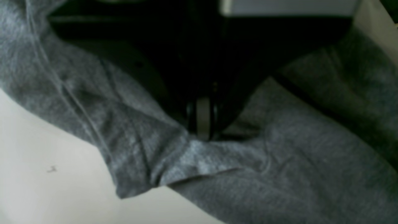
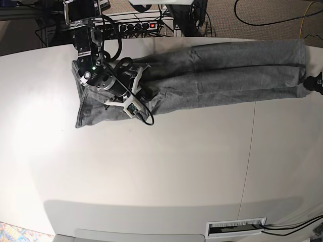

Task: Fold the T-shirt properly
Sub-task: 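Press the right gripper onto the shirt end and grasp it, then release the shirt end with the left gripper and lift it away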

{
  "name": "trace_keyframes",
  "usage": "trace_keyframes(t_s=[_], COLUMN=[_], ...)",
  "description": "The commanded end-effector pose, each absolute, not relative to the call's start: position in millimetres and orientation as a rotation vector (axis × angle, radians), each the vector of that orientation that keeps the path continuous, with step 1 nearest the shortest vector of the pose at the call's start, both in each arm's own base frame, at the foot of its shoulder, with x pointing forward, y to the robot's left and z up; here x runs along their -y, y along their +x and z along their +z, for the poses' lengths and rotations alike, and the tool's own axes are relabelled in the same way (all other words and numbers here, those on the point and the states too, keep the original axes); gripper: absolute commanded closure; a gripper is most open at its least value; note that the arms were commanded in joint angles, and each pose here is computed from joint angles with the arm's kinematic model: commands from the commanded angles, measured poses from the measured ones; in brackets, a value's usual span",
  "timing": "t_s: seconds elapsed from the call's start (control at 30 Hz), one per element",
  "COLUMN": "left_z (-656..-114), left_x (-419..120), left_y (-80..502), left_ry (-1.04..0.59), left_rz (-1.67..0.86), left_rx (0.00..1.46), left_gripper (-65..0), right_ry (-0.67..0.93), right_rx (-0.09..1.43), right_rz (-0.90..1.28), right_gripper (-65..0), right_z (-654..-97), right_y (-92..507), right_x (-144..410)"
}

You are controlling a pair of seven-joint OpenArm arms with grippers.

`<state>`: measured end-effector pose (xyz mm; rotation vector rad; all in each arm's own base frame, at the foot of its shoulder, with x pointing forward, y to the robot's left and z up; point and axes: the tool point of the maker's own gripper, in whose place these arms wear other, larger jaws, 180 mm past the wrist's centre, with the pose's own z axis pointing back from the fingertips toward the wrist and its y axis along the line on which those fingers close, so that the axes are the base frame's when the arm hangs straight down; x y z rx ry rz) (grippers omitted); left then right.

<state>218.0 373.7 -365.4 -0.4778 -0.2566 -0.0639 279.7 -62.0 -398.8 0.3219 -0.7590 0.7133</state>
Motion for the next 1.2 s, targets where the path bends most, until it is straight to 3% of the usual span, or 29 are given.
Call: trace_keyframes(t_s=[0.0,0.37,0.77,0.83,0.97,1.07,1.17], left_z=[-352,-377,-405,-409,-407,-394,-394], left_x=[-387,-395,-343,-336,-333,-324,-319], left_y=[222,207,202,201,203,210,204], left_ry=[-0.440,-0.393,-0.565,-0.583,-0.602,-0.684,-0.690], left_rz=[-0.074,-0.013,0.056,0.062,0.070,0.091,0.041], left_rx=[0.274,0.332,0.361,0.362,0.375,0.406,0.333], left_gripper=[-27.5,-27.5,-27.5,-23.8,-0.6,0.0,0.0], right_ry=[0.304,0.302,0.299,0.299,0.299,0.299,0.299], right_rx=[0.775,0.768,0.760,0.760,0.761,0.760,0.758], right_rz=[0.718,0.719,0.719,0.719,0.719,0.719,0.720], right_gripper=[0.0,0.0,0.0,0.0,0.0,0.0,0.0], right_z=[-394,-395,-396,-396,-396,-396,-396], right_y=[286,285,284,284,284,284,284], right_x=[65,66,67,67,67,67,66])
